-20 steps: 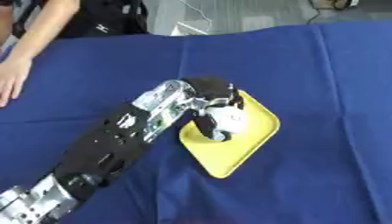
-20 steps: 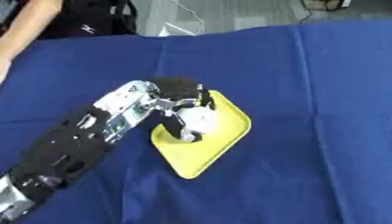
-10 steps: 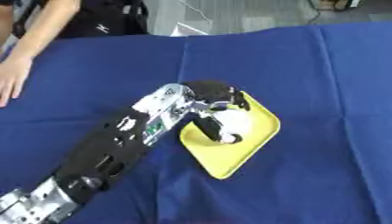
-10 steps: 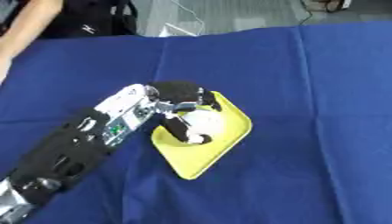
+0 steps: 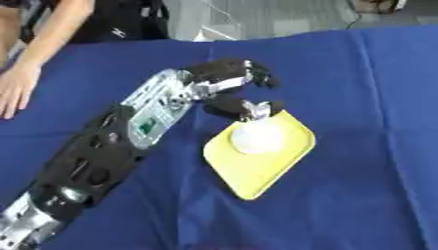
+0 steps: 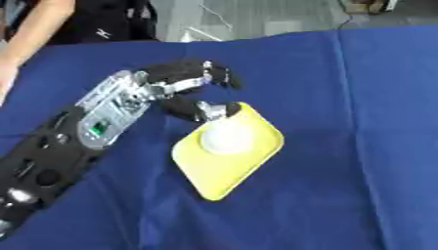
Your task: Pick up objects on the table and place them in the box.
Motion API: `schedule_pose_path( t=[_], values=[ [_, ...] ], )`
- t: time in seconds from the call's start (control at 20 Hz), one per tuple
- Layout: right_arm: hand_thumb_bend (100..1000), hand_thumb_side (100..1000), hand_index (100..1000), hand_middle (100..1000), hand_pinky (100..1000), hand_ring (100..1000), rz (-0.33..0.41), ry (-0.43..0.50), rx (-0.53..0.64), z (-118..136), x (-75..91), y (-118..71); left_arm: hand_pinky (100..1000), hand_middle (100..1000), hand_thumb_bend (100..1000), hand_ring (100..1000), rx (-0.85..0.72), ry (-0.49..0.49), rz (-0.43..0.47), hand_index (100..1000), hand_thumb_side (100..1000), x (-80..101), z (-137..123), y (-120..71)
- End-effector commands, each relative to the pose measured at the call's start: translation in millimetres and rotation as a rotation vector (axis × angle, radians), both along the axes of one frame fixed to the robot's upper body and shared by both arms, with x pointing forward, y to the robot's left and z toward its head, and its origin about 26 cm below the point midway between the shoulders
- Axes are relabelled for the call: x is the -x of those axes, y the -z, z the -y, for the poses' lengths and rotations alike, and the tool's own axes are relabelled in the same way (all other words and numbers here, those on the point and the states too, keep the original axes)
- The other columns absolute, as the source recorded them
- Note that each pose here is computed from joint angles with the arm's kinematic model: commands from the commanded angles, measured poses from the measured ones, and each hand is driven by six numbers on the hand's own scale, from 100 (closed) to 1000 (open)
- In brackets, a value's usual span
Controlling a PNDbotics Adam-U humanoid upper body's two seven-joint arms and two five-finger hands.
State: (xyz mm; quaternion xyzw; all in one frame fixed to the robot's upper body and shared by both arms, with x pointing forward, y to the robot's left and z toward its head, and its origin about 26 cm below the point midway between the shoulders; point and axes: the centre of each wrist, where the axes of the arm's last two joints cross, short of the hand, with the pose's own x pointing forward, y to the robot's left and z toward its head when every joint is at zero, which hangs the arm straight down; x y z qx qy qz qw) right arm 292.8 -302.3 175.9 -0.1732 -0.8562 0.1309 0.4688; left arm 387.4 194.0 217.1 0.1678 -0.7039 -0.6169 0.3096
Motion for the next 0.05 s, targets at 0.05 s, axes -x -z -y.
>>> schedule_pose_path(
  t=[0.05],
  values=[
    [100, 914, 950, 831, 777, 790, 0.021, 0.01, 0.017, 3.1, 2.2, -6.4, 758, 771, 295, 726, 0.042, -0.011, 0.022, 889, 1000, 8.6, -8.1, -21.1]
  ],
)
